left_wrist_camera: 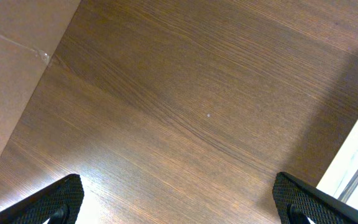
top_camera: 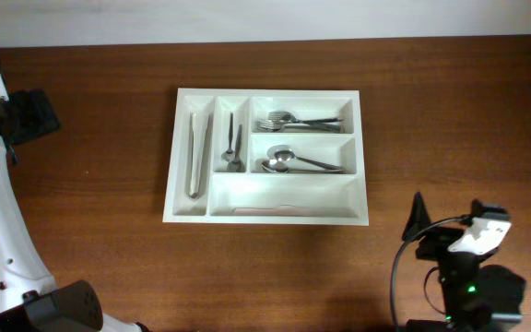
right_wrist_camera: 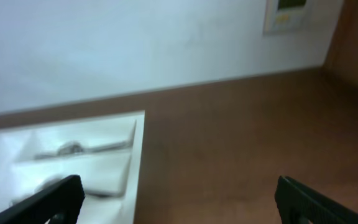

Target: Pack container

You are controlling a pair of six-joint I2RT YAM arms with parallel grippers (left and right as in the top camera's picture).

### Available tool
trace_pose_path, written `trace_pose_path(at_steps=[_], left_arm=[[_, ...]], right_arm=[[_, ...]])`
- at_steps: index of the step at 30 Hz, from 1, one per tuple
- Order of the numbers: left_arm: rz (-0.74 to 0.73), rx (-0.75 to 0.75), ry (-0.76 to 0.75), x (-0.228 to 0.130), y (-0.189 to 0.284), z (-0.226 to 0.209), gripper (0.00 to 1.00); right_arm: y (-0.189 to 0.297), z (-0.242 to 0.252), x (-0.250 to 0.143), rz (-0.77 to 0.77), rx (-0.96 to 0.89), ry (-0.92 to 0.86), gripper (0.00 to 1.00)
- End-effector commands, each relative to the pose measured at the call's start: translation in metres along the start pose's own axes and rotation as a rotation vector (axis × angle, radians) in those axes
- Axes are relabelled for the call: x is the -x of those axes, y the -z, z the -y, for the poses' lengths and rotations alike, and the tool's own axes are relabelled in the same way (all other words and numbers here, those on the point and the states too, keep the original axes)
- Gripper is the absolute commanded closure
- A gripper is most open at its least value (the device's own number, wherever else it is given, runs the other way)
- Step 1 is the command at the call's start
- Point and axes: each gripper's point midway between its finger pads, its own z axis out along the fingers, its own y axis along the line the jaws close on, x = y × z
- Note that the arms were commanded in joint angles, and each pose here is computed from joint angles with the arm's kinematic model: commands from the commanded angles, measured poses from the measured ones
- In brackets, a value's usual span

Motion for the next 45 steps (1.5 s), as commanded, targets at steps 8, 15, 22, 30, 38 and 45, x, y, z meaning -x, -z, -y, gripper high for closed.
trace_pose_path(at_steps=[8, 15, 22, 30, 38, 45], left_arm=[[-0.015, 0.0, 0.019, -0.002, -0.005, -0.001, 0.01], [-0.016, 0.0, 0.019, -0.002, -0.005, -0.001, 0.01], [-0.015, 0.0, 0.019, -0.002, -0.005, -0.001, 0.01], [-0.015, 0.0, 0.019, -0.002, -0.005, -0.001, 0.01], [-0.016, 0.0, 0.019, -0.002, -0.005, -0.001, 0.01], [-0.015, 0.0, 0.019, -0.002, -0.005, -0.001, 0.01]], right_arm=[[-0.012, -0.01, -0.067, -0.072, 0.089, -0.002, 0.01], [-0.015, -0.008, -0.082, -0.078, 0.088, -0.002, 0.01], [-0.018, -0.007, -0.095, -0.107, 0.085, -0.004, 0.01], [-0.018, -0.007, -0.095, -0.108, 0.085, -0.004, 0.01], [-0.018, -0.007, -0.095, -0.108, 0.085, -0.004, 0.01], [-0.018, -0.007, -0.095, -0.108, 0.085, -0.004, 0.01]])
